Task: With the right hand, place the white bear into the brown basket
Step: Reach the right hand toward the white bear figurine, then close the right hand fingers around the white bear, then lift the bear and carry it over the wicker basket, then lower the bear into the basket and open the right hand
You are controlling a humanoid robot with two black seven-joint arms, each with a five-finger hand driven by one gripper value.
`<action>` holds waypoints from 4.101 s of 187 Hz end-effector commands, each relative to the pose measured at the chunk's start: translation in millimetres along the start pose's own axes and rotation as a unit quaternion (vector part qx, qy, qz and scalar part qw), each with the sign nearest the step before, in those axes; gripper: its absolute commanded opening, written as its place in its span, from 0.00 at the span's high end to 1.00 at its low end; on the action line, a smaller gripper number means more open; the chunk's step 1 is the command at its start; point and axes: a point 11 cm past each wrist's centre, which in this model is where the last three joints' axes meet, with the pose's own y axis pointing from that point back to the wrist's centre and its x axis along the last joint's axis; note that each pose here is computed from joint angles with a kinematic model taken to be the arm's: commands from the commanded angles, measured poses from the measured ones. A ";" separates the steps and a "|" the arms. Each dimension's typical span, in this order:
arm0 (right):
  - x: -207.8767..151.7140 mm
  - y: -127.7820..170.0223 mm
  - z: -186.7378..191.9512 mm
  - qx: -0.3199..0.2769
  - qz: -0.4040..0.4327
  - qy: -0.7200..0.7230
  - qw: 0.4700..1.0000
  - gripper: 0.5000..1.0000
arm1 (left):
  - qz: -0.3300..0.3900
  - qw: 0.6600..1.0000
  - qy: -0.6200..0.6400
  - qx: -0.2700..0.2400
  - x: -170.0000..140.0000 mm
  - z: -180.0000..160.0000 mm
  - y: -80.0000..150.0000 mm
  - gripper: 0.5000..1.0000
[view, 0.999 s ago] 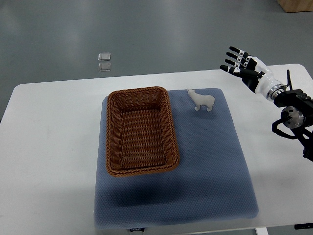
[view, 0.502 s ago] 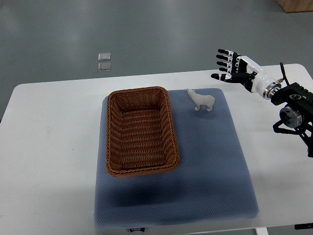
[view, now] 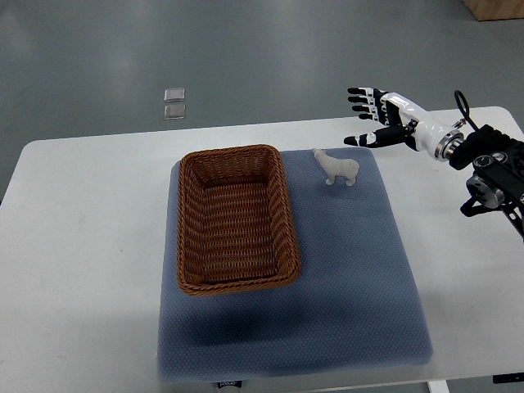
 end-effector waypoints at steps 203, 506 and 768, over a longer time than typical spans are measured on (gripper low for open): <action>-34.7 -11.9 18.0 -0.115 -0.078 0.346 0.928 0.26 | 0.000 1.000 0.000 0.000 0.0 0.0 0.0 0.00; -39.9 -41.6 -41.0 -0.085 -0.044 0.368 0.925 1.00 | 0.000 1.000 0.000 0.000 0.0 0.0 0.0 0.00; -142.6 -60.1 -105.8 0.026 -0.160 0.434 0.886 0.28 | 0.000 1.000 0.001 0.000 0.0 0.1 0.0 0.00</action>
